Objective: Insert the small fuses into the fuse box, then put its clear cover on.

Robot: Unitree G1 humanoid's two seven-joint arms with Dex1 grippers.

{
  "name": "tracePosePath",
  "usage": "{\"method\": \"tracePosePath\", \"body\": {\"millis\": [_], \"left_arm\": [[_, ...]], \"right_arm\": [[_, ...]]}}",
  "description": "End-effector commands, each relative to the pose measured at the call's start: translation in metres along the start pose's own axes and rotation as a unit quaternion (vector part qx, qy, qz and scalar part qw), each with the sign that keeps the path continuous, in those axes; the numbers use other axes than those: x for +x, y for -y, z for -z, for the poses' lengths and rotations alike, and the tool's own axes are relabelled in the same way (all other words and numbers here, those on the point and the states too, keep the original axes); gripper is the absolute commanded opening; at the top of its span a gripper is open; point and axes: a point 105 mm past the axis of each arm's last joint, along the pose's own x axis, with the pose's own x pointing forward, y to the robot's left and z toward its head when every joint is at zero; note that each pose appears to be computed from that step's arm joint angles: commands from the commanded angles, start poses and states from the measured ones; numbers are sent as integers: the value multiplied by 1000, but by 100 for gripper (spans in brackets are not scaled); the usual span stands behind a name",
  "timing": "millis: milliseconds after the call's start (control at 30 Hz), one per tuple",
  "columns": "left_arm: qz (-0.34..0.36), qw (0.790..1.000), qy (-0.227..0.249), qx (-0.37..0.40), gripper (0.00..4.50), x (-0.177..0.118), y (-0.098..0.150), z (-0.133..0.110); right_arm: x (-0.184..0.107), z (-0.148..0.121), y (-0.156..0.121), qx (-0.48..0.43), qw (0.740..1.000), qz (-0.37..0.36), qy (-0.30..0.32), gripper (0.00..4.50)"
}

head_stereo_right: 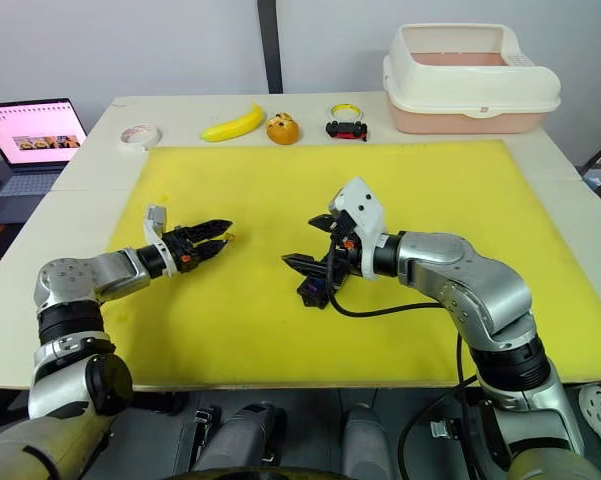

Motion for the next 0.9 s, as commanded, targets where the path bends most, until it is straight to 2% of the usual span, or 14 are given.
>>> {"method": "tracePosePath", "body": {"millis": [33, 333, 433, 533, 700, 767, 900], "left_arm": [[-9, 1000, -19, -10, 229, 6, -6, 10], [-34, 999, -11, -5, 229, 7, -17, 10], [-36, 999, -9, -2, 146, 7, -18, 10], [-42, 999, -6, 5, 3, 5, -20, 10], [-44, 999, 7, 20, 3, -6, -17, 3], [-28, 999, 13, 34, 3, -14, -4, -5], [45, 994, 0, 97, 3, -27, 43, -12]], "right_arm": [[-5, -13, -2, -21, 1000, 4, 20, 450], [-6, -11, -1, -19, 1000, 7, 17, 450], [-6, -10, -1, -20, 1000, 7, 16, 450], [-7, -10, -1, -20, 1000, 7, 15, 450], [-9, -9, -2, -20, 1000, 8, 13, 450], [-12, -9, -3, -19, 1000, 8, 13, 450], [-15, -15, -8, 13, 999, -2, 34, 450]]}}
